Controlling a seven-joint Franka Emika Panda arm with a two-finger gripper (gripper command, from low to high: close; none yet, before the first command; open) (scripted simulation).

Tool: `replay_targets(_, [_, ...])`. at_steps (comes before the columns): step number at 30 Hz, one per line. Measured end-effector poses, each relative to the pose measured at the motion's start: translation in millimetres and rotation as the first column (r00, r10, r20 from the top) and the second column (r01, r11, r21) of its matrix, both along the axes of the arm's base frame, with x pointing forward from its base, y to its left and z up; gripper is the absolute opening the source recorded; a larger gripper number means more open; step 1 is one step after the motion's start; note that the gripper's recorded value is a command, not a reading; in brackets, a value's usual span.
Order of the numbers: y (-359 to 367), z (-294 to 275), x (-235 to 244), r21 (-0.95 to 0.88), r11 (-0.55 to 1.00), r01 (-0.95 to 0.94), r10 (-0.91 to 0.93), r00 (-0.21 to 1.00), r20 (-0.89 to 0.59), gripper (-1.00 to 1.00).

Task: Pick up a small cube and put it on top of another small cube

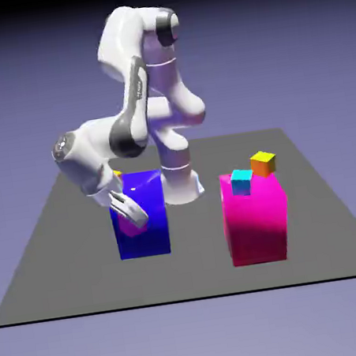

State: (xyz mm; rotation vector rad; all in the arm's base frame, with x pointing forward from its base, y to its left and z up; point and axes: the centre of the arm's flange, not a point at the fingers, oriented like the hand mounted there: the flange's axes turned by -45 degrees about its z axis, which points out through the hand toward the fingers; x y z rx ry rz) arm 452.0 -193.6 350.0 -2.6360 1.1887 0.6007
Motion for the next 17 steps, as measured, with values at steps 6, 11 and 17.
replay_targets(6, [-33.9,83.7,-73.7,0.02,0.981,-0.194,0.195,0.98,-0.028,-1.0])
replay_targets(11, [-40.2,80.9,-108.0,0.037,0.97,-0.241,0.242,0.97,-0.037,-1.0])
replay_targets(17, [-31.0,41.6,-121.3,0.036,0.97,-0.242,0.243,0.969,-0.038,1.0])
